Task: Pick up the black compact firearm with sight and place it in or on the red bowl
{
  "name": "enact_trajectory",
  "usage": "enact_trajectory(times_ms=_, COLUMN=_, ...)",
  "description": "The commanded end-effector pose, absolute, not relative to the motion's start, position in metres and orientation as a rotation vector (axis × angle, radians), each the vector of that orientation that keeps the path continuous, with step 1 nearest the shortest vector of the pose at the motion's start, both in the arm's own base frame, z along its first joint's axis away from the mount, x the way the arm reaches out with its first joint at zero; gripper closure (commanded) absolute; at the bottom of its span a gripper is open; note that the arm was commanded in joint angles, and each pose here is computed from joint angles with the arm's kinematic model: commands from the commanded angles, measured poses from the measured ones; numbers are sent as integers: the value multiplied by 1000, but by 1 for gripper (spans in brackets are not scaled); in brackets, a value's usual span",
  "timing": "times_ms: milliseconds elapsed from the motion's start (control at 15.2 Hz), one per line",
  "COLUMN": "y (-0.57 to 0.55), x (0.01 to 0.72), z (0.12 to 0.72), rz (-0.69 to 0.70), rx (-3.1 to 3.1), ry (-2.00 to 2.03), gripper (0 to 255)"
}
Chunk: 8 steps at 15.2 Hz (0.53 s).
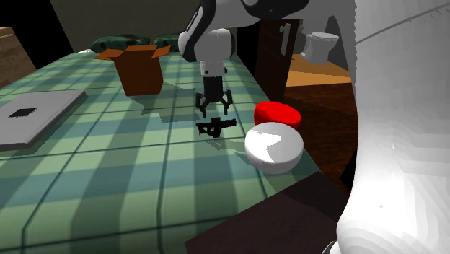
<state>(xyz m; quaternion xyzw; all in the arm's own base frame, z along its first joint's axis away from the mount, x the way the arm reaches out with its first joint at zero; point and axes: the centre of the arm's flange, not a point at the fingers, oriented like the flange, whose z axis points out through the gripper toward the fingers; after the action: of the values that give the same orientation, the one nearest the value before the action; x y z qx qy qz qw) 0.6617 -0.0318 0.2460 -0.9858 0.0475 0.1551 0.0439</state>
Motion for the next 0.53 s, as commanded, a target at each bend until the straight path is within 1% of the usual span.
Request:
enact_trajectory(times_ms=0, y=-32, x=662, z=246, rz=474, rx=-3013, ry=145, gripper=0)
enact_trajectory(times_ms=132, y=-32, x=662, z=246, rz=474, rx=-3013, ry=145, gripper=0)
enact_trajectory(times_ms=198, y=-32, x=662, z=246, rz=474, rx=-3013, ry=145, gripper=255)
enact_trajectory(times_ms=462, y=-32, x=662, z=246, rz=474, rx=-3013, ry=145, gripper=255)
